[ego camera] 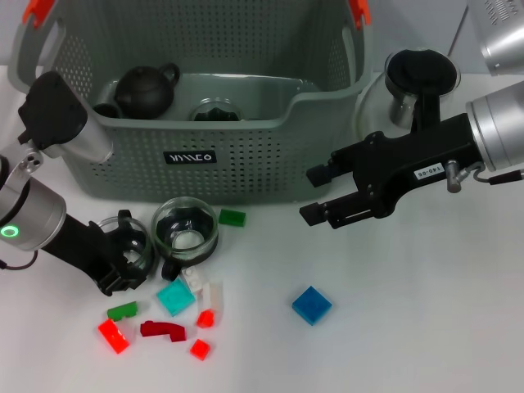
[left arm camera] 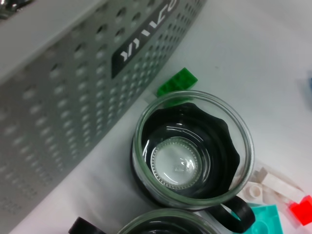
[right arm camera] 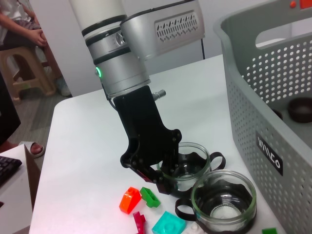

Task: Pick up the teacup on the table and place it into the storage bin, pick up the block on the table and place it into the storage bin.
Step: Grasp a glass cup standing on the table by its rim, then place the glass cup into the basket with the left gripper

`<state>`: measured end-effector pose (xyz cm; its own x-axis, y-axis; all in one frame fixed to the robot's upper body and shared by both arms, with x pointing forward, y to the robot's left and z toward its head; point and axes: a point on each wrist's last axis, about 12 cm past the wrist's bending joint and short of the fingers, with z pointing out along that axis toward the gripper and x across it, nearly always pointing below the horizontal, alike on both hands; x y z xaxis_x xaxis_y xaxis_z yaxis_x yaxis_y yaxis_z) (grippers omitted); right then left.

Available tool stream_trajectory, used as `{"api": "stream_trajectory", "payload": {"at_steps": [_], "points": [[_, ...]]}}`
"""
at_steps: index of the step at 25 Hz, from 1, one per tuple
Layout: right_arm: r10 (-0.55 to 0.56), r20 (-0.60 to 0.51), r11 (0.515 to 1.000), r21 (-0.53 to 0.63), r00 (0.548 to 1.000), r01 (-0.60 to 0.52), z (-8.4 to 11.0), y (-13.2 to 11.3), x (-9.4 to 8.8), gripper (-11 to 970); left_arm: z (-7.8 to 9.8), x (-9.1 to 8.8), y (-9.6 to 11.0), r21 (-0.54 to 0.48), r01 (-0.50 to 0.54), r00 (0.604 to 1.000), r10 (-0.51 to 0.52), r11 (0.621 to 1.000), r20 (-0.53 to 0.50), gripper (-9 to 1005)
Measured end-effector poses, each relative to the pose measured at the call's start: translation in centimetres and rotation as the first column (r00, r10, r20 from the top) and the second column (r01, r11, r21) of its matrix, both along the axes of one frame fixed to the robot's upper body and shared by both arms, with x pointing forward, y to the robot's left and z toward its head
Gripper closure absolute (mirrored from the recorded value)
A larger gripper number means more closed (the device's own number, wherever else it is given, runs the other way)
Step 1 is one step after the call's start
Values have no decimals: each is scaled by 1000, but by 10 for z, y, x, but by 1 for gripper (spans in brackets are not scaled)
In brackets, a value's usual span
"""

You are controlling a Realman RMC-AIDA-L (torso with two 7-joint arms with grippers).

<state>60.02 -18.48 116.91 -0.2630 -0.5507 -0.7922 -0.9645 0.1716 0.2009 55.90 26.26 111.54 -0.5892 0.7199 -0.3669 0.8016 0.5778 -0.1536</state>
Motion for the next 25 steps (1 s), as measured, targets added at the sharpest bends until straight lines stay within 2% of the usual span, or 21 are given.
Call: {"api": "stream_trajectory", "payload": {"at_steps": [3,9,15,20,25], "points": [[-3,1,1000,2,1000,3,0,-1,0,277,1,-1,0,0,3,1000,-3,1000,-4,930],[-8,2,1000,7,1000,8,0,-1,1,277,11,-4,5,-1,14,1000,-14,1000,-19,937],[-8,3,1000,9,1000,8,1,-1,1,280,44,-20,21,-23,20,999,-21,1000,-33,944],[-5,10,999,37,1000,4,3,1,1,283,73,-28,31,-68,14,1000,-13,998,12,947],[-6,11,999,50,1000,5,4,-1,0,286,89,-31,33,-88,7,998,-2,996,60,942]]}}
